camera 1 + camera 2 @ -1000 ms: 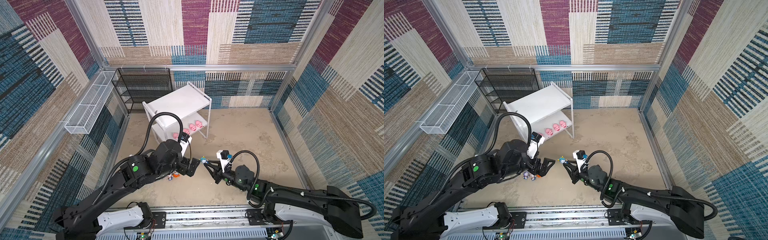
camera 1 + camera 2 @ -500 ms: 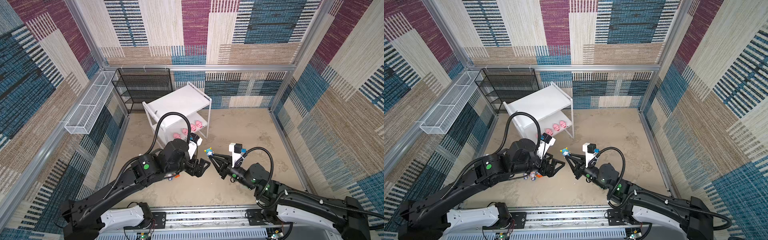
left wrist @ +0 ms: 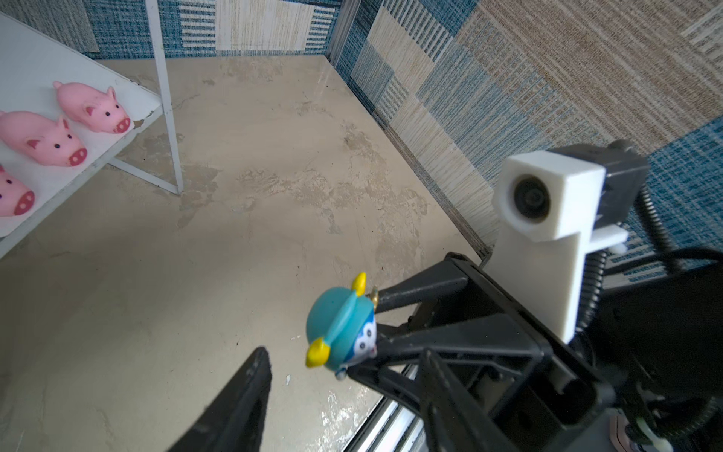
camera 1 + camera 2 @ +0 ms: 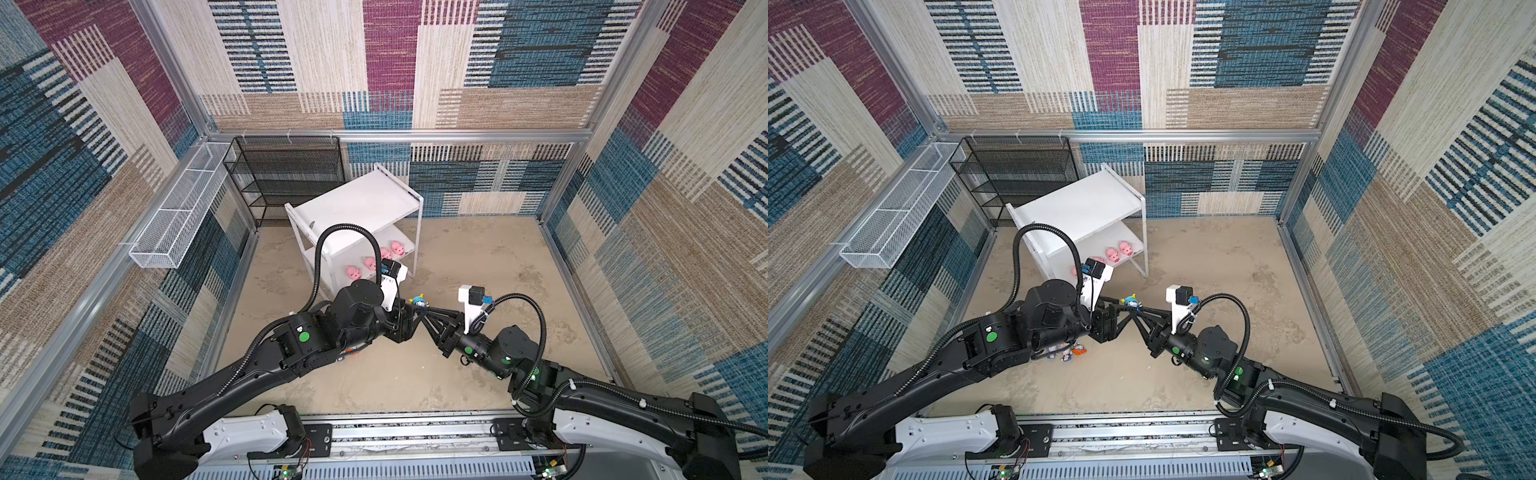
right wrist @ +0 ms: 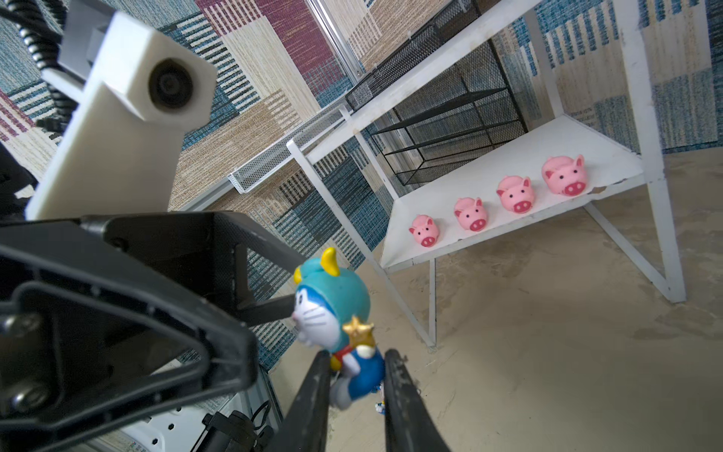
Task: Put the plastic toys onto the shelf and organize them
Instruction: 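Close the left gripper on the figurine while the right gripper opens, then raise the figurine over the top shelf with the left gripper while the right withdraws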
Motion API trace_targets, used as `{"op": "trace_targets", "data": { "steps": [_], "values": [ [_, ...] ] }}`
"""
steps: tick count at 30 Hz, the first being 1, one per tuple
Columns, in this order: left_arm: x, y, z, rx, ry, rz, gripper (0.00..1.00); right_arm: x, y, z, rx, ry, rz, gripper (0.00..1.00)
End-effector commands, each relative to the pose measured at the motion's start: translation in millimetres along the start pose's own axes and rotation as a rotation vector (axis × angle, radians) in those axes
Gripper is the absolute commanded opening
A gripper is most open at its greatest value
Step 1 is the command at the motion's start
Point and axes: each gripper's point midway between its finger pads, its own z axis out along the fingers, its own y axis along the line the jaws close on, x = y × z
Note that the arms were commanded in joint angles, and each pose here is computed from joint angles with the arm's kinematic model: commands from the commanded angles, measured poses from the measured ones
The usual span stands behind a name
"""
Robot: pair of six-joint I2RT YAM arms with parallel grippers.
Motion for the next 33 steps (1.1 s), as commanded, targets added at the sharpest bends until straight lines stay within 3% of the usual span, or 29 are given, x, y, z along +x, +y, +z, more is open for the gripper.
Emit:
{"op": "trace_targets", "data": {
  "steps": [1,11,20,24,33],
  "values": [
    [-12.3,-2.6,5.3,-0.007,-0.043,-0.009,0.59,-8.1,0.7,-1.7,0.002,-0.037,-0.004,0.25],
    [-14.2,-7.2,18.3,0.007,-0.048,-0.004,0.47,-10.5,-0.4,-0.2,0.019,-0.038,-0.016,0.25],
    [-14.2,-5.8,17.9,0.003,-0.054,0.002,0.16,-9.1,-1.8,0.0,0.025,-0.034,-0.017,0.3],
    [-17.6,-3.2,11.6,-0.014,-0.065,0.016,0.04,-6.7,0.5,4.1,0.019,-0.014,-0.031,0.42],
    [-52.0,12.0,-25.3,-0.162,-0.128,0.144,0.02,1.9,13.7,9.7,-0.027,0.083,-0.188,0.76]
  ]
}}
